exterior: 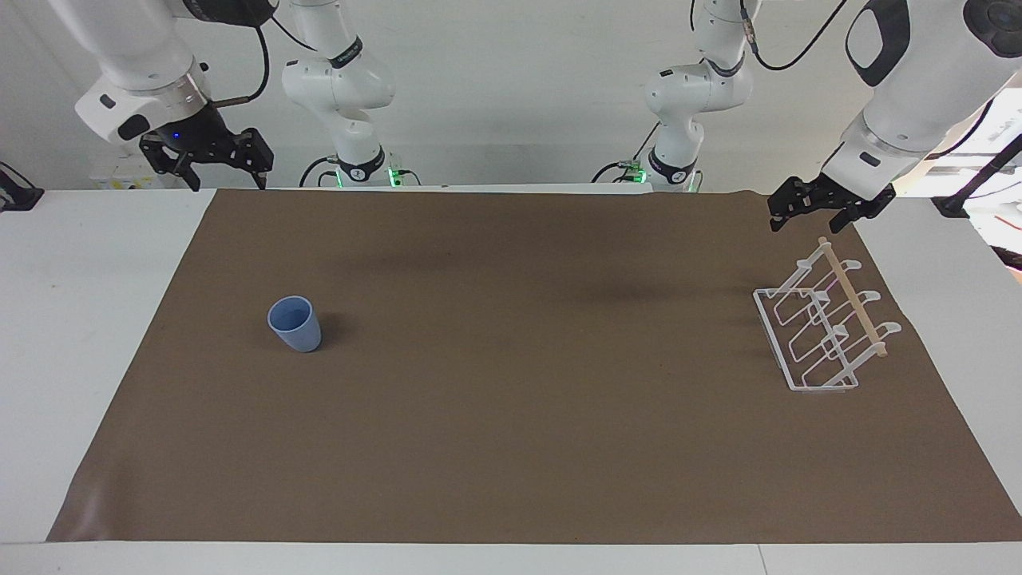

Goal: Hang cup on cup holder
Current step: 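Reach the right gripper to the light blue cup and grasp its rim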

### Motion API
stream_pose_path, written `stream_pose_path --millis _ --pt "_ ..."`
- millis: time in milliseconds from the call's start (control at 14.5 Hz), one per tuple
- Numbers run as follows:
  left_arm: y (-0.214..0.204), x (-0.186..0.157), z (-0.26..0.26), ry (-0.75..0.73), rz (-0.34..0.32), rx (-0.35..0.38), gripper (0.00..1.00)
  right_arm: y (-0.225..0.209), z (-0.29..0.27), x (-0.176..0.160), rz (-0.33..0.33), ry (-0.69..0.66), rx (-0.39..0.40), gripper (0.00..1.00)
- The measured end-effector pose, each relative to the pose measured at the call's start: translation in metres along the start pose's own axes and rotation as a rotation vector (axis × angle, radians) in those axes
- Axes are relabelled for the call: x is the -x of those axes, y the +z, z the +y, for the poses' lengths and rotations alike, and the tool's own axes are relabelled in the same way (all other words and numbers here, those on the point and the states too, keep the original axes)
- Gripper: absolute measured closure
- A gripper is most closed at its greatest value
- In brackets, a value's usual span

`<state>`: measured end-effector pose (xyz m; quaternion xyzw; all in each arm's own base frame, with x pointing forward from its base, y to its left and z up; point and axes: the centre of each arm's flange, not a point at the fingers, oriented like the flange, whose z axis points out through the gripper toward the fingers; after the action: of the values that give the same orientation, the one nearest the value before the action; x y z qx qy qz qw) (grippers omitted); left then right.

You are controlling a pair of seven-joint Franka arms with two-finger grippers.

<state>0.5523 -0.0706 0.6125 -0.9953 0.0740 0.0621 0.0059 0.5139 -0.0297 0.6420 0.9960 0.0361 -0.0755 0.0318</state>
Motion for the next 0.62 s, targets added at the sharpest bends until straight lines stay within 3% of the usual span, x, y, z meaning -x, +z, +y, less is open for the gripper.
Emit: stream_pose_path --millis 619 --pt "0.0 0.0 0.0 0.0 0.0 0.0 0.0 0.004 0.005 -0.0025 0.022 0.008 0.002 0.0"
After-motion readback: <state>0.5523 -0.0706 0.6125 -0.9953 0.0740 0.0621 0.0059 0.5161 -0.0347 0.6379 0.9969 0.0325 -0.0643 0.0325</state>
